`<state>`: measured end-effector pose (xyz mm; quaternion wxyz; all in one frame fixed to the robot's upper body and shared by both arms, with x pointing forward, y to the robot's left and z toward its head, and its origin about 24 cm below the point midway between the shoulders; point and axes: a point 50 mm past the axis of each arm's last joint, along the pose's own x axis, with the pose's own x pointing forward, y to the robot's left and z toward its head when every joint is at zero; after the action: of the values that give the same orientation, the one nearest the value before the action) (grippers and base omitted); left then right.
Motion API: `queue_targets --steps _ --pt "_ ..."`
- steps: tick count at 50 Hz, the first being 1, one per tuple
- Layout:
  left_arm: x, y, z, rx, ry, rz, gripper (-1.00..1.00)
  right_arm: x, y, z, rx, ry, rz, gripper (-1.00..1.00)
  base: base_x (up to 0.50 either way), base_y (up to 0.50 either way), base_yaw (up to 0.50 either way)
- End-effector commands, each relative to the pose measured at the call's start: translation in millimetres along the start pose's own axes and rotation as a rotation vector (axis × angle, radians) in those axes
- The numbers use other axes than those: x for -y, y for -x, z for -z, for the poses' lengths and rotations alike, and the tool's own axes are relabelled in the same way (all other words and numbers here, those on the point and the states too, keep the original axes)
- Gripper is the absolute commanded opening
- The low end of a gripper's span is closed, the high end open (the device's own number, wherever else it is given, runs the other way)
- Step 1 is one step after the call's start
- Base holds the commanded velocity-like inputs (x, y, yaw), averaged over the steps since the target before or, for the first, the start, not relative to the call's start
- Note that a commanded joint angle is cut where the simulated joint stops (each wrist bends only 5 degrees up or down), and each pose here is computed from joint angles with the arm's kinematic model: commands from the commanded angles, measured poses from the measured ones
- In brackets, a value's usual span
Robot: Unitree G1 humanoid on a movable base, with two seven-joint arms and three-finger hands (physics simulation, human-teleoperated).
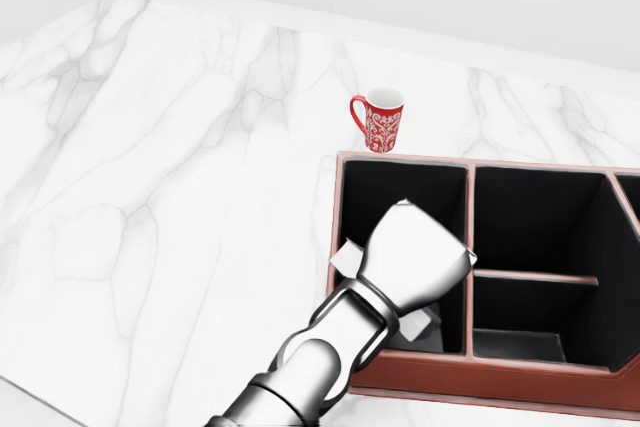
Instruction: Pick up the book and place it in the left compartment of the caddy.
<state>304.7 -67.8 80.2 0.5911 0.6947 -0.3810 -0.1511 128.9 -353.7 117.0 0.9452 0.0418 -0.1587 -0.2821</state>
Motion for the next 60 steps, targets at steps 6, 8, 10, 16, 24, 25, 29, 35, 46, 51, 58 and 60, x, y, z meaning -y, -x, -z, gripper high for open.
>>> queue_targets --steps 6,8,10,16,24,25,29,35,46,51,58,60 --pt "21 -0.5 8 0.014 0.029 0.106 -1.00 0 -1 3 -0.009 0.000 -0.002 1.00 0.00 0.00 0.00" --pt "23 0.3 8 0.011 0.033 0.116 -1.00 -1 0 2 -0.010 0.001 -0.003 1.00 0.00 0.00 0.00" --pt "26 2.1 9 0.013 0.032 0.135 -1.00 -1 0 0 0.000 0.003 -0.004 1.00 0.00 0.00 0.00" --pt "29 3.7 9 0.021 0.026 0.152 -1.00 -1 -1 4 -0.014 0.000 -0.004 1.00 0.00 0.00 0.00" --pt "26 0.4 8 0.028 0.019 0.145 -1.00 -1 -1 4 -0.014 0.001 -0.007 1.00 0.00 0.00 0.00" --pt "26 0.6 7 0.029 0.022 0.149 -1.00 -1 0 3 -0.012 0.001 -0.007 1.00 0.00 0.00 0.00" --pt "30 2.6 5 0.040 0.019 0.174 -1.00 -1 0 2 -0.010 0.001 -0.005 1.00 0.00 0.00 0.00" --pt "29 1.2 9 0.033 0.019 0.186 -1.00 -1 -1 1 -0.006 0.001 -0.004 1.00 0.00 0.00 0.00" --pt "35 5.6 15 0.012 0.026 0.226 -1.00 0 0 -1 0.003 0.005 -0.003 1.00 0.00 0.00 0.00" --pt "38 8.1 18 -0.001 0.031 0.245 -1.00 -1 0 0 0.000 0.004 -0.003 1.00 0.00 0.00 0.00" --pt "41 11.1 20 -0.011 0.037 0.255 -0.82 -1 0 1 -0.006 0.004 -0.002 1.00 0.00 0.00 0.00" --pt "42 12.6 20 -0.014 0.041 0.256 0.05 -1 0 1 -0.004 0.005 -0.004 1.00 0.00 0.00 0.00"
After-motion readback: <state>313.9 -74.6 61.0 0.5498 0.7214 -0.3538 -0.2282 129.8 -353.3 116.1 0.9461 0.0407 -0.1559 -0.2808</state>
